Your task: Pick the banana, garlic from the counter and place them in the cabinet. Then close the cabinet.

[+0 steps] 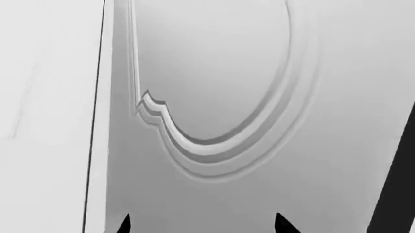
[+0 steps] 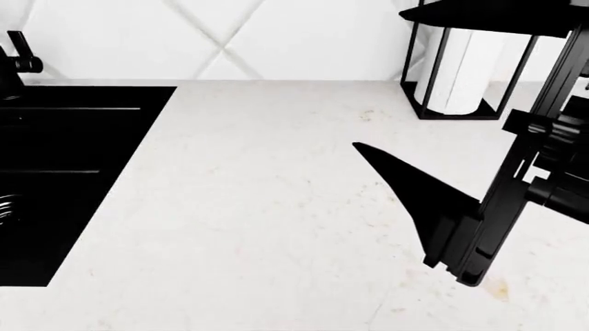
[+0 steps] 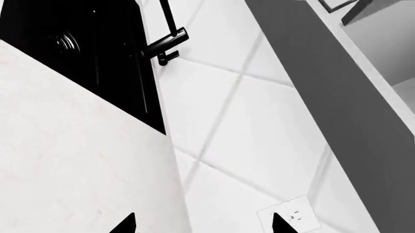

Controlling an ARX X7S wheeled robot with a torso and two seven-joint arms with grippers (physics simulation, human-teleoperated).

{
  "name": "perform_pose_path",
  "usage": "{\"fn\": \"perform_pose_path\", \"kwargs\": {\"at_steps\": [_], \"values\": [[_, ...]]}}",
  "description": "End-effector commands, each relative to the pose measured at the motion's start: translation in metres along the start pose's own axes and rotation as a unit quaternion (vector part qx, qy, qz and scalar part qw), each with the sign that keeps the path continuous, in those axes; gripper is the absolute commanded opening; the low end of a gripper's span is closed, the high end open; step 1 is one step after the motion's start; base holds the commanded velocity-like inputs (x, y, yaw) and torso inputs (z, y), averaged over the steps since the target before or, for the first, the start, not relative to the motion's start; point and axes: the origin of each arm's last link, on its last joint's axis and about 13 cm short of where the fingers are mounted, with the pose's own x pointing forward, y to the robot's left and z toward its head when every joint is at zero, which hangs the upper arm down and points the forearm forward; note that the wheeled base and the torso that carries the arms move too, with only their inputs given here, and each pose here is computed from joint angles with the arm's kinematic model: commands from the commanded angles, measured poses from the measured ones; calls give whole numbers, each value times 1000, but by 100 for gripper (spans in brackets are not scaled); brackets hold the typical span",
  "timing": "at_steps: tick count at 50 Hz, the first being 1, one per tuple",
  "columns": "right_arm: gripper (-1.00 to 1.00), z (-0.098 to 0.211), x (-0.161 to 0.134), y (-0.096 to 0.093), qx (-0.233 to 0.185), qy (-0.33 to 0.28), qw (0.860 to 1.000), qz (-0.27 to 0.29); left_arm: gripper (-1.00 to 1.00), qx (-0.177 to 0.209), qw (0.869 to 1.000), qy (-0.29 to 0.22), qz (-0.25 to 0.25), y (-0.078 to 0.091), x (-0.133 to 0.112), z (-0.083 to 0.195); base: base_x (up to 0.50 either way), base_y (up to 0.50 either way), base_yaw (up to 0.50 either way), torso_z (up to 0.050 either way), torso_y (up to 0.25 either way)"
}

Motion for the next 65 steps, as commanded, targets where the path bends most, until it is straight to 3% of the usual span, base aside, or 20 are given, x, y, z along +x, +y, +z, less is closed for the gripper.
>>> {"fn": "perform_pose_path", "kwargs": {"at_steps": [1, 20, 31, 40, 54, 65], "values": [[100, -8, -3, 5, 11, 13, 1000, -3, 100, 7, 996, 11, -84, -21, 23, 2, 0, 0, 0, 0, 0], [100, -22, -8, 16, 31, 29, 999, -14, 100, 58, 990, 36, -123, -34, 58, -2, 0, 0, 0, 1, 0], [100, -26, -8, 21, 38, 31, 999, -15, 100, 134, 975, 79, -161, -44, 71, -19, 0, 0, 0, 1, 0], [100, -31, -9, 27, 47, 34, 998, -16, 100, 174, 962, 110, -180, -47, 80, -28, 0, 0, 0, 0, 0], [100, -36, -12, 32, 56, 38, 998, -17, 100, 209, 938, 168, -221, -54, 90, -47, 0, 0, 0, 0, 0], [100, -40, -12, 37, 62, 40, 997, -16, 100, 221, 928, 190, -232, -57, 100, -57, 0, 0, 0, 0, 0]]}}
